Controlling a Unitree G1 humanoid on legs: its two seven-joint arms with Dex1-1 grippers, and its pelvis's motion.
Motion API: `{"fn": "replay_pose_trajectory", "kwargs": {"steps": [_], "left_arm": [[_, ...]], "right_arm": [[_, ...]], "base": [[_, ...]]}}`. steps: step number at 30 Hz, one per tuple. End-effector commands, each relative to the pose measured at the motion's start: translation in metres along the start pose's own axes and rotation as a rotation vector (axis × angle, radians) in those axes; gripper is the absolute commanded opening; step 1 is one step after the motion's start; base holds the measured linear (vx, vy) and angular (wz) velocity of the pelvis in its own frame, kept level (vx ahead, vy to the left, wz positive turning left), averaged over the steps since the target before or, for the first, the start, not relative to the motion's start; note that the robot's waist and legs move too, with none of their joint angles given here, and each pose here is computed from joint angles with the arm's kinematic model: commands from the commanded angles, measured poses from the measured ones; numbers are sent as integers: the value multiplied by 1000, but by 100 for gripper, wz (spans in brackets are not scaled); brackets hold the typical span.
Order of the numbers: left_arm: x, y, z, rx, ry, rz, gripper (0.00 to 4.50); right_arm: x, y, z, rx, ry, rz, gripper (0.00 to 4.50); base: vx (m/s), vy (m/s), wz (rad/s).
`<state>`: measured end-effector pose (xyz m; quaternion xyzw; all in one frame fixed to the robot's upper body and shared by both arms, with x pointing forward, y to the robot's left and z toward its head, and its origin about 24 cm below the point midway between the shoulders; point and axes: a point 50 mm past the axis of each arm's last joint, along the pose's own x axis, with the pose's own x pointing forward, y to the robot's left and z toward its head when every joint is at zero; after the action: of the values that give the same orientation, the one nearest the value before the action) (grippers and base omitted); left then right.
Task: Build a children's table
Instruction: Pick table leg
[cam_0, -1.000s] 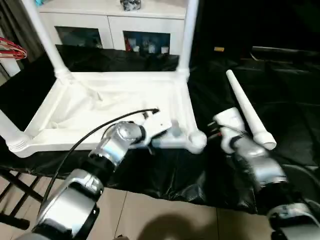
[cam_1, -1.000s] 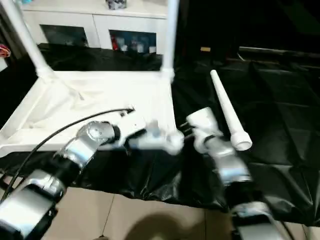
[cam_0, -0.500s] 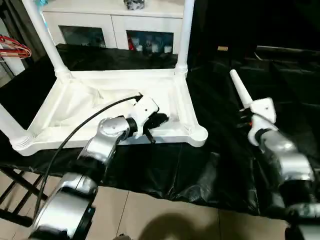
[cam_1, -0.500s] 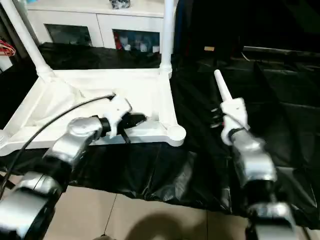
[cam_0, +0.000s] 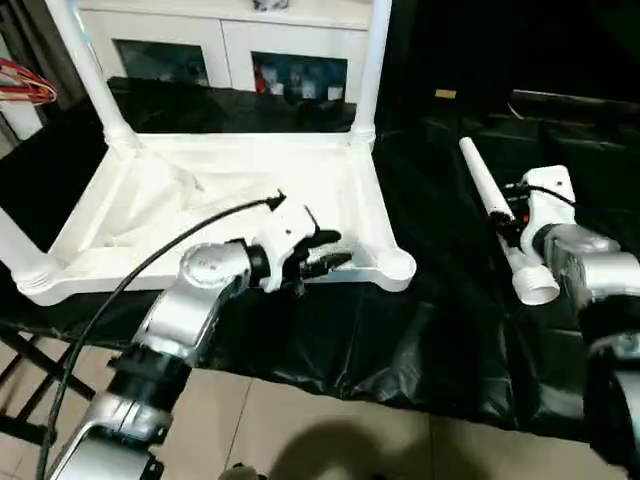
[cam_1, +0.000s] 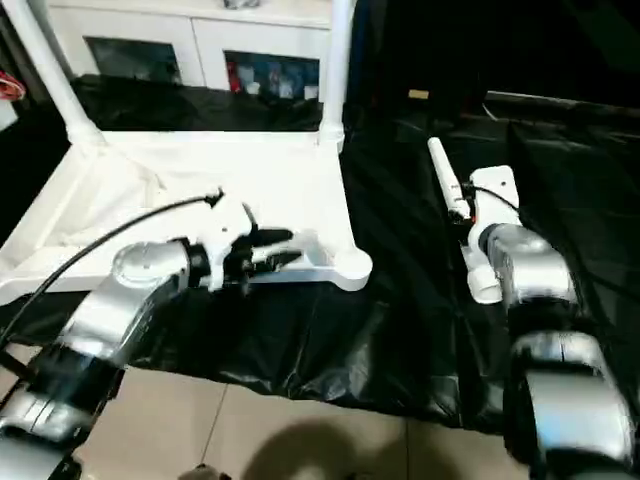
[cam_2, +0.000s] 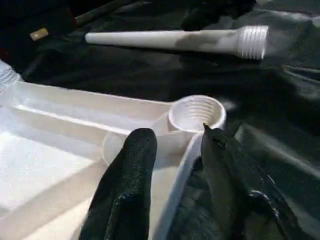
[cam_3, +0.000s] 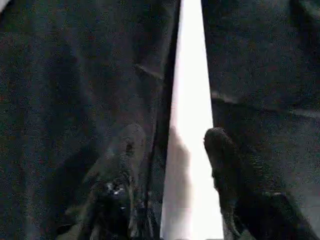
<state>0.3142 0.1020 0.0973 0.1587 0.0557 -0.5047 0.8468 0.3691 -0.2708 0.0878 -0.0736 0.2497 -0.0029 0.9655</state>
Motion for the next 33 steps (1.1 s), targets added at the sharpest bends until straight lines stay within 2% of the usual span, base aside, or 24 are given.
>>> {"fn": "replay_pose_trajectory", "kwargs": {"steps": [1,7,9,11,13,14,15,18,22,23,31,33], "left_arm": [[-1,-3,3,1,0,-14,212],[-5,-10,4,-12,29,-32,255],[-6,-11,4,-13,34,-36,283],[-8,-11,4,3,48,-30,296],[-9,-10,4,13,53,-21,301],[-9,-10,4,18,56,-14,315],[-11,-9,5,19,61,-10,315],[-13,-10,6,22,70,-12,344],[-16,-12,6,15,78,-22,344],[-17,-13,6,15,80,-25,350],[-21,-18,9,-10,92,-98,350],[-22,-20,10,-22,101,-136,350]], "right_arm": [[0,-4,1,20,18,2,254],[1,-15,4,2,53,-39,294],[1,-16,3,-2,59,-42,322],[0,-17,-3,-31,140,-47,329],[0,-18,-6,-26,157,-40,329],[0,-17,-8,-5,173,-25,329],[0,-15,-12,62,197,2,329],[-1,-14,-20,140,245,27,329],[-2,-13,-28,161,303,40,329],[-3,-13,-29,173,317,48,302],[-6,-16,-36,175,384,56,248],[-8,-18,-39,167,406,49,217]], "base": [[0,0,0],[0,0,0],[0,0,0],[0,0,0],[0,0,0],[0,0,0],[0,0,0],[0,0,0],[0,0,0],[0,0,0],[0,0,0],[0,0,0]]}}
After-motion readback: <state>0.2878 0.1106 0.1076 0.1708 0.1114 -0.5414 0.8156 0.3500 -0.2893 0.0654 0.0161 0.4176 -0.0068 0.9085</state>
